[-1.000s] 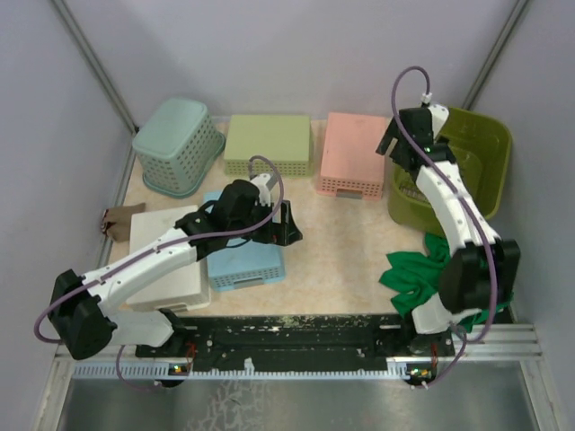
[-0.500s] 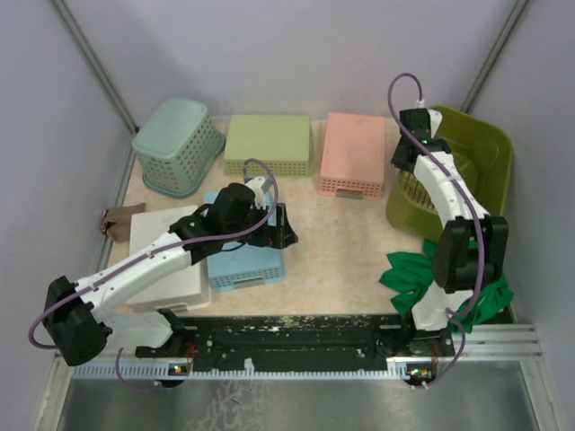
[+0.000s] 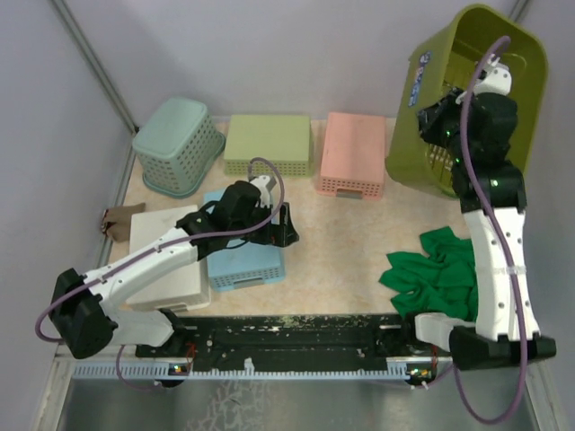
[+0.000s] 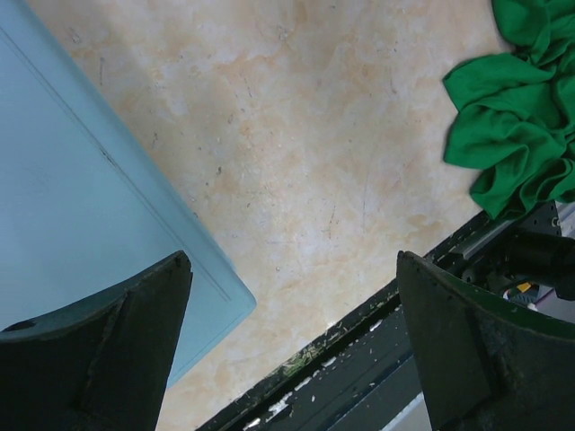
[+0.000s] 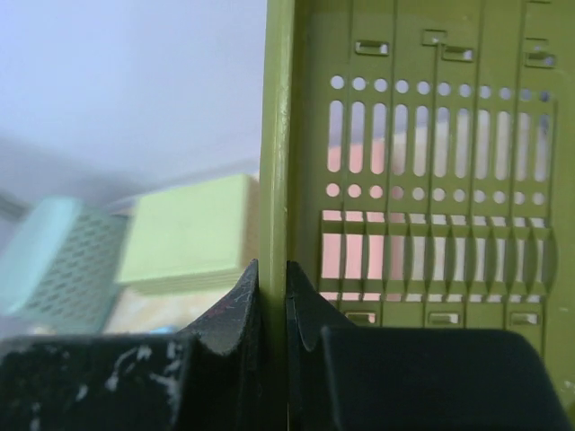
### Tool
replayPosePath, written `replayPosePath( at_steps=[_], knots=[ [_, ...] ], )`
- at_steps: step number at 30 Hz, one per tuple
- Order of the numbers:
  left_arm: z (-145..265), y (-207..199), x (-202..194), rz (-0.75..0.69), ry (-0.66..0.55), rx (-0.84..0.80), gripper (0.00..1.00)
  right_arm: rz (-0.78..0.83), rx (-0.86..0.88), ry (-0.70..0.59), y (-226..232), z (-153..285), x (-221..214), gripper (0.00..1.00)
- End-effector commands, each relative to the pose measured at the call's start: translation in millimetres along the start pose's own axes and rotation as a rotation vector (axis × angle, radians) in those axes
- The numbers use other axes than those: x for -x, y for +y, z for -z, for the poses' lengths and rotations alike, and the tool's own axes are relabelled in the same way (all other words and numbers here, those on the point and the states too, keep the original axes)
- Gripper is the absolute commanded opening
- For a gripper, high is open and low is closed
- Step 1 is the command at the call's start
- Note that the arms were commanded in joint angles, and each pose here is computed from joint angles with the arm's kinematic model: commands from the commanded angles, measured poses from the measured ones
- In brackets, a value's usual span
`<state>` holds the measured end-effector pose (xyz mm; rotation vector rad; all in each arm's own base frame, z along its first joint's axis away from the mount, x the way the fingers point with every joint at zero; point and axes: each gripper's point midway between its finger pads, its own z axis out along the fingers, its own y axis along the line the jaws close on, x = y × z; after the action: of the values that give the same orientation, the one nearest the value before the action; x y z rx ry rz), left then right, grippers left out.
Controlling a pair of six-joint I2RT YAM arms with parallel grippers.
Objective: Turn the large container upside down
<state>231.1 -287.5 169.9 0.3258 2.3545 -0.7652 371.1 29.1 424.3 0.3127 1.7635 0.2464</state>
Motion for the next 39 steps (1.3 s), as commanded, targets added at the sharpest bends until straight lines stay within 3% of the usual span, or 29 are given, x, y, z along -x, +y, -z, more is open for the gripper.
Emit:
replayPosePath(
  at_steps=[1,10,16,20,26,39],
  knots=[
    [16,11,35,-0.017,-0.119,0.053,1.0,-0.01,0.472,-0.126,80,72,31,0.0],
    [89,37,104,0.075,-0.357,0.042,1.0,-0.31,1.055,0.169,130,164,-62,0.0],
    [114,37,125,0.07,-0.44,0.084,1.0,-0.402,1.069,0.251,122,204,-85,0.0],
    [110,36,126,0.081,-0.435,0.074,1.0,-0.568,1.093,0.29,119,220,-93,0.0],
    [99,24,118,0.099,-0.394,-0.007,1.0,-0.856,1.094,0.304,101,217,-118,0.0],
    [99,15,101,0.125,-0.363,-0.08,1.0,-1.246,0.938,0.348,61,197,-168,0.0]
  ],
)
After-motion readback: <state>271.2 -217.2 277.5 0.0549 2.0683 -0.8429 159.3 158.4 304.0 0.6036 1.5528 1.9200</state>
